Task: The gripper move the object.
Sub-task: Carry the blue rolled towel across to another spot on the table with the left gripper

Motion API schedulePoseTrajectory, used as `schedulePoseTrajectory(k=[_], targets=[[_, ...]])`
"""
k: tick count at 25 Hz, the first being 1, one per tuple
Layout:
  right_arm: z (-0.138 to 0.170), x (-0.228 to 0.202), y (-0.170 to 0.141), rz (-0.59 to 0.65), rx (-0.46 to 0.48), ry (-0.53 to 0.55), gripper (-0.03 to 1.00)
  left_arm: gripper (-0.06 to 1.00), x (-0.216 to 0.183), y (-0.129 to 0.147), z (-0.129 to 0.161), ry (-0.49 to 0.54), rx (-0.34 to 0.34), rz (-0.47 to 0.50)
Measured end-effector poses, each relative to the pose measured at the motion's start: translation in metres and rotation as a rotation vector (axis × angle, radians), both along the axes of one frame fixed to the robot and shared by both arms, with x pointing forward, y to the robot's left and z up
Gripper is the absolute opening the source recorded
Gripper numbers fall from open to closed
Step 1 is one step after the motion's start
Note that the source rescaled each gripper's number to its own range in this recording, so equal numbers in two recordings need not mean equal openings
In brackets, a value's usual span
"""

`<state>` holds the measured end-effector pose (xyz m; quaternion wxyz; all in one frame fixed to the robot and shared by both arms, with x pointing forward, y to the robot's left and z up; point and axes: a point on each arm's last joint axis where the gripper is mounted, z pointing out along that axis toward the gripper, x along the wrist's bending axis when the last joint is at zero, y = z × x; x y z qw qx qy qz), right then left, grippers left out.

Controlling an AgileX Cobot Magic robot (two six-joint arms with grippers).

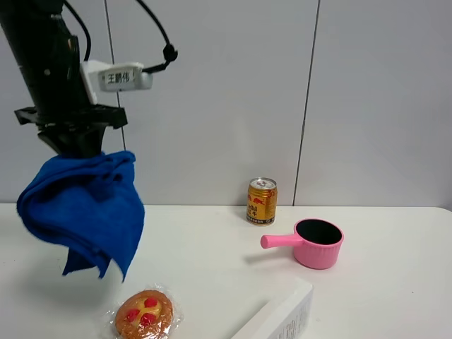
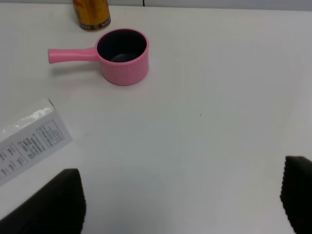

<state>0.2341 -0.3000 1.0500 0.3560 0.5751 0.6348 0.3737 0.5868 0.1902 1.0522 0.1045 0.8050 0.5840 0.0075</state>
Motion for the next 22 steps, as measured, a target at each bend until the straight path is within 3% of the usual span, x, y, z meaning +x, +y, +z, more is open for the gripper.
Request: schedulePoseTrajectory(k=[7,12,22], targets=[[0.0,0.0,0.0,0.0,0.0,0.0,1.0,0.0,-0.013,0.04,-0.042,0.15,0.043,0.035],[0.0,0.0,0.0,0.0,0.0,0.0,1.0,0.0,-0.025,0.049,-0.062,0.231,0.057,0.047],[0.0,0.0,0.0,0.0,0.0,0.0,1.0,0.0,-0.03,0.051,-0.095,0.115,0.048,0.069]])
